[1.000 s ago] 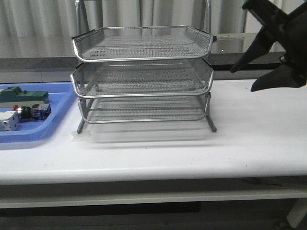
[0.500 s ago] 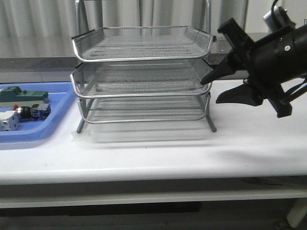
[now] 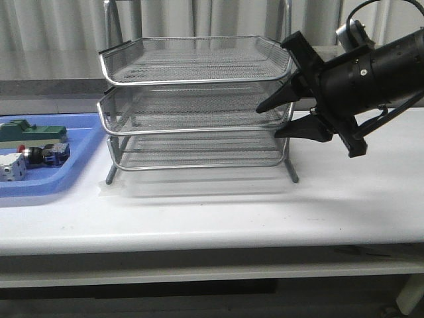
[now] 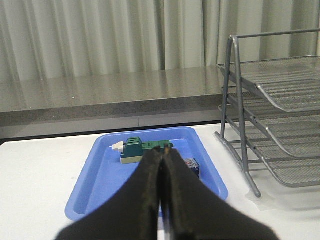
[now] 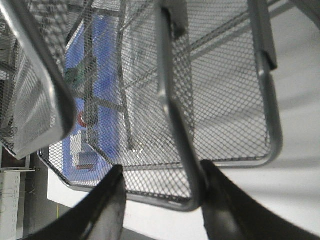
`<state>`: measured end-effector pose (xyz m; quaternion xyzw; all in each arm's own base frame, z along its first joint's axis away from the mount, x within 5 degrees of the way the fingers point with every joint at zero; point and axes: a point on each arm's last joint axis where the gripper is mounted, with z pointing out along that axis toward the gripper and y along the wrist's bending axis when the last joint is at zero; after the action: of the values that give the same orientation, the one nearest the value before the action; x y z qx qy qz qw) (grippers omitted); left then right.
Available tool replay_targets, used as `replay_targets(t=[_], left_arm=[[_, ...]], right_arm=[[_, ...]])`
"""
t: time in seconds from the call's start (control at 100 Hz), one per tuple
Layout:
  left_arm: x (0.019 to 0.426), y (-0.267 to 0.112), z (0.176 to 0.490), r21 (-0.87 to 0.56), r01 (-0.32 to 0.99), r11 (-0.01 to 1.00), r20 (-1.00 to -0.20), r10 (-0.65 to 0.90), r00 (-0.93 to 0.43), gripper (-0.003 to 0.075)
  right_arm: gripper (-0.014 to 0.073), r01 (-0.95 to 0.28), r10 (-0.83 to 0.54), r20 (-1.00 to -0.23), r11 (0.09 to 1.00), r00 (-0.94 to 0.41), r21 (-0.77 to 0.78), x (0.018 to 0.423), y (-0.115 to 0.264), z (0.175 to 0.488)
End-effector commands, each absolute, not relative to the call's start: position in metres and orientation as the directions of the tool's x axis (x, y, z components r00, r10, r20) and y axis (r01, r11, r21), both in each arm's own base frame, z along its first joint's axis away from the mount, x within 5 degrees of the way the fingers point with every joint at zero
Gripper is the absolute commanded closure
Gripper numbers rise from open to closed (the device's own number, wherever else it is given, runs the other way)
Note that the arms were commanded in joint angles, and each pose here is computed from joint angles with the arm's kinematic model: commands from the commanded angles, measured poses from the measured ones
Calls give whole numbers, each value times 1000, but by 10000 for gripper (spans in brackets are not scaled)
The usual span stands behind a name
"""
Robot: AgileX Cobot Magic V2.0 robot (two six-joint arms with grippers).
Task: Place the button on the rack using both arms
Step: 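Reach the right gripper to the front edge of the middle mesh tray, then pull the middle mesh tray out toward the robot with the right gripper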
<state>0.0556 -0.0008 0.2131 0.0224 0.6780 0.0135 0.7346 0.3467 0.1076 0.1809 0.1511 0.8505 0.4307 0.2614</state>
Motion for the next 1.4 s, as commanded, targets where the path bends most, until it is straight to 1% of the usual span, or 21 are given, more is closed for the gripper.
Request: replay_targets(t=[0.0,0.19,0.24,0.43,0.5,0.55,0.69,0.84,1.09,1.17,1.39], left_arm=[[55,-1,203,29,17,999,-991,26,134,741],[55,-1,203,29,17,999,-991,26,134,741],[55,-1,203,29,17,999,-991,26,134,741],[55,-1,203,29,17,999,-991,26,134,741],[55,-1,203,29,17,999,-991,26,134,741],[55,-1,203,29,17,999,-991,26,134,741],[55,-1,203,29,17,999,-991,26,134,741],[55,-1,203,29,17,999,-991,26,134,741],[55,-1,203,29,17,999,-991,26,134,741],[55,-1,203,29,17,999,-991,26,134,741],[55,-1,203,29,17,999,-991,26,134,741]], right_arm=[[232,-24,555,-303,453,-775,891,357,113,213],[237,-32,546,-294,437,-785,899,363,115,209],[251,-29,546,-291,438,-786,899,363,115,208],[429,-27,546,-291,439,-785,898,363,115,208],[474,-27,546,-291,439,-785,898,363,115,208],[490,-27,546,-291,439,-785,898,363,115,208],[499,-27,546,-292,441,-785,897,363,115,208],[499,-38,519,-305,462,-799,886,361,116,205],[499,-1,492,-262,469,-830,883,347,115,188],[499,-12,458,-264,482,-849,876,342,116,184],[499,-16,420,-262,506,-869,863,330,115,180]])
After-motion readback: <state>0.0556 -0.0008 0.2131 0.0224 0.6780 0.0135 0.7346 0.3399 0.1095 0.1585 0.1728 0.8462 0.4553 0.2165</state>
